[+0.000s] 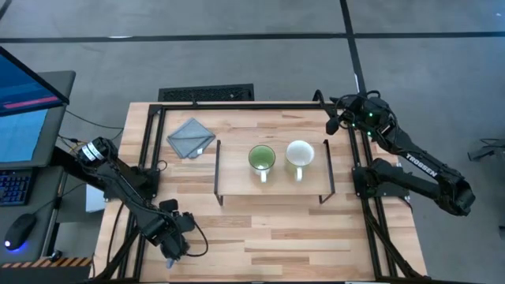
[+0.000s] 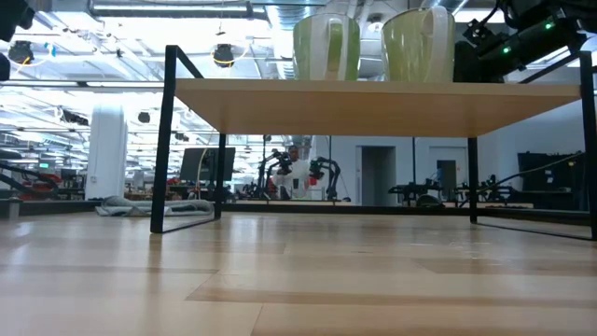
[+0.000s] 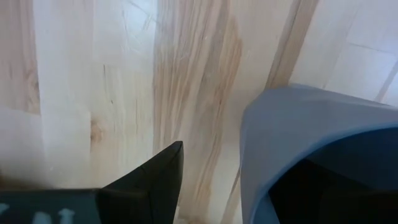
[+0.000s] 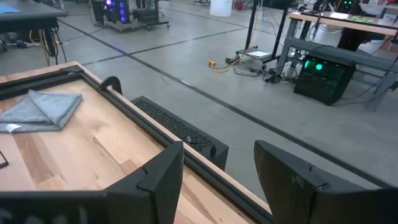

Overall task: Stack small to large cups/mugs on shelf
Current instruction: Put the blue mug on the shelf

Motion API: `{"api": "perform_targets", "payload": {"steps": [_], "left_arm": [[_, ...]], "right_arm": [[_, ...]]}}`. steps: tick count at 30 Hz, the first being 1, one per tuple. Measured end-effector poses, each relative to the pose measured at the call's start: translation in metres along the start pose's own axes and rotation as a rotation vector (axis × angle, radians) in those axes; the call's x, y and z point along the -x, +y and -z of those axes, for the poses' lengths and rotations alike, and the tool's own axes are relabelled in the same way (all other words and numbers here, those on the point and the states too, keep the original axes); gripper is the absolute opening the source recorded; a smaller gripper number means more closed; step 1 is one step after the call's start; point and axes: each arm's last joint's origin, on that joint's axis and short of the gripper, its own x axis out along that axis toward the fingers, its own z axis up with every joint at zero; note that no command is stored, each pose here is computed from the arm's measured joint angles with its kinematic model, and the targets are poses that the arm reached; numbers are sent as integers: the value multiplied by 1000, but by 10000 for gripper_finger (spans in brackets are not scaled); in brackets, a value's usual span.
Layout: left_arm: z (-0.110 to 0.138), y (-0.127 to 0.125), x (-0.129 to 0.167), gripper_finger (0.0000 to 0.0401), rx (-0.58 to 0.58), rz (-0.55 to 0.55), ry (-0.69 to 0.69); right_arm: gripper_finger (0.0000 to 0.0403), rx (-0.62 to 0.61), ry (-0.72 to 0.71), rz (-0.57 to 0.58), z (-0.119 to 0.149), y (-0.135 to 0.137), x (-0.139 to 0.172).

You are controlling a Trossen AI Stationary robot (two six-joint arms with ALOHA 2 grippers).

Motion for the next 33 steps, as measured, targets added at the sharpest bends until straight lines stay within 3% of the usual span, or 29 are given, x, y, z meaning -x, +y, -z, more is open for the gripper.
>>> {"api": "perform_targets", "payload": {"steps": [8,22,33], "left_arm": [[0,0,0,177,0,6,11],[0,1,1,16,-29,2,6],[-2,4,2,9,-28,-29,-11]], "right_arm": [[221,0,1,-1,0,0,0],[221,0,7,-2,1,0,0],[221,1,7,-2,1,0,0]]}}
